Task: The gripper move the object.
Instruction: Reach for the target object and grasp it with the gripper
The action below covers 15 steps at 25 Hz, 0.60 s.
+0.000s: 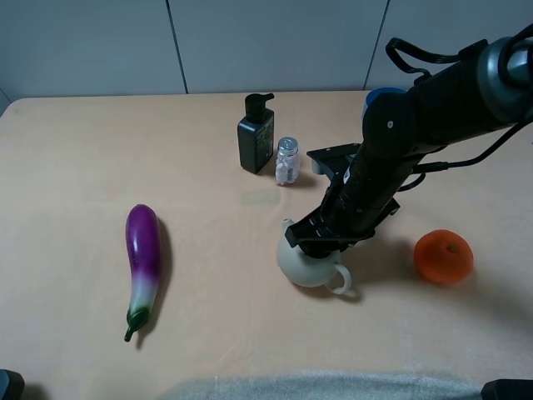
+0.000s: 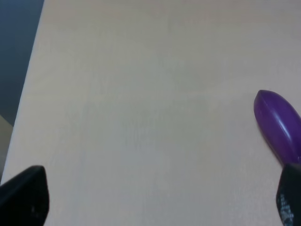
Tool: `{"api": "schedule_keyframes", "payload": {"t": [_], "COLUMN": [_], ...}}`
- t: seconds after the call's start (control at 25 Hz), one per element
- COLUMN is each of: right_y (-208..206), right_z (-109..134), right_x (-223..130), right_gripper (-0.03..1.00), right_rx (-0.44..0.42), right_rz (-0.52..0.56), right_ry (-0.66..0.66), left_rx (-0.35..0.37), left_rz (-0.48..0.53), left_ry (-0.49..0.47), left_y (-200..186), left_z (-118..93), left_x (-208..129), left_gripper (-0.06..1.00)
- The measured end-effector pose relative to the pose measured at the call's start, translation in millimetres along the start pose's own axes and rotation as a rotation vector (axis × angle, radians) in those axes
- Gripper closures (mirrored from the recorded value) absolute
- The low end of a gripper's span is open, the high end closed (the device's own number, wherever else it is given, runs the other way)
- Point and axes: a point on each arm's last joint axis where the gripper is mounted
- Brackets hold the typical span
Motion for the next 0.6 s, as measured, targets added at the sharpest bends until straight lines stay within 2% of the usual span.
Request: {"api": "schedule_keyframes", "payload": {"t": [0.2,0.24,0.6], "right_y": [0.1,0.1,0.1], "right_z": [0.3,0.3,0.5], "right_x": [0.0,0.1,0.1], "right_gripper": [0.96,0.98,0.98], "right_rx": [0.004,0.004,0.005], "right_rz": [0.0,-0.001,-0.001], "right_ry": [0.007,0.007,0.01], "left_rx": [0.0,0.0,0.0], "left_rz": [0.0,0.0,0.0], "left_ry": [0.0,0.0,0.0], "left_y": [0.0,0.0,0.0], "left_z": [0.0,0.0,0.0], "left_x": [0.0,0.0,0.0], "left_gripper": [-0.02,-0.02,-0.02]}}
Point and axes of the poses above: a point on each arm's last joint axis where the gripper is mounted, y pointing out along that axis toward the gripper, z along the wrist's bending axis when the last joint is at zero, x = y × z, and after that the axes turned 14 degrees about -y, right-handed
